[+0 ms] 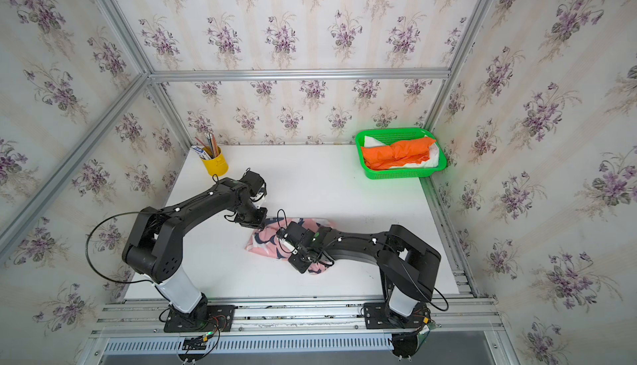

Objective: Roll up the shorts
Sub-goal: Roll the shorts at the center of the board.

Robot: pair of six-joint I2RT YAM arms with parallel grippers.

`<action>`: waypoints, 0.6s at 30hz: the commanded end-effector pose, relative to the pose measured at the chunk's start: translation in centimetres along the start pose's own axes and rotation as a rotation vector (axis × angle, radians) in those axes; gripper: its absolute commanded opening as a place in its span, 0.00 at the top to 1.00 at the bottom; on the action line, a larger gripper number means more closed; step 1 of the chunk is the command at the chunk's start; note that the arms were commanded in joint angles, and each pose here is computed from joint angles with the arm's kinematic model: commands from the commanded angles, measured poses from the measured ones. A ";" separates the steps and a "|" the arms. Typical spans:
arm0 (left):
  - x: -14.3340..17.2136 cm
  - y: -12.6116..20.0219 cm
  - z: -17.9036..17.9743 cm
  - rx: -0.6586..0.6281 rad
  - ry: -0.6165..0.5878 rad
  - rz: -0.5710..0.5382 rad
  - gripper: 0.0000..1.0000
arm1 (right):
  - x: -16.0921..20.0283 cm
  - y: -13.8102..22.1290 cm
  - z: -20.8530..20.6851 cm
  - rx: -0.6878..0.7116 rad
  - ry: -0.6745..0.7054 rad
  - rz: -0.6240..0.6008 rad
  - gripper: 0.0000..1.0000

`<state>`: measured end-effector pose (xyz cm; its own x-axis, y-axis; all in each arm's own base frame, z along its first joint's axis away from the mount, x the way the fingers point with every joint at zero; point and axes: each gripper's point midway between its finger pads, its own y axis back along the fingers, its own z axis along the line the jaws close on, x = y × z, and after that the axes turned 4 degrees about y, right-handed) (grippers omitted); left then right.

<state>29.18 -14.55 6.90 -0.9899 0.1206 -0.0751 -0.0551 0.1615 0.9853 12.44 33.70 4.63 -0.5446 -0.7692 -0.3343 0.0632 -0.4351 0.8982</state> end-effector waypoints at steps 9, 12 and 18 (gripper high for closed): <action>0.8 5.1 0.7 -0.044 -0.005 -0.073 0.46 | -4.8 1.2 1.9 -0.674 -0.334 -0.050 1.00; 1.5 5.7 0.9 -0.049 -0.001 -0.071 0.36 | -4.9 -0.5 -1.2 -0.692 -0.418 -0.039 1.00; 2.3 4.0 1.2 -0.056 0.023 -0.028 0.27 | -4.0 -3.0 -4.4 -0.675 -0.487 0.000 0.84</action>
<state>27.29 -12.67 11.45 -0.9848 0.1081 -0.1359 -0.1218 0.1278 0.9843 17.41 36.53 3.44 -0.8319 -0.5543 -0.0282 0.4878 -0.7544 0.4393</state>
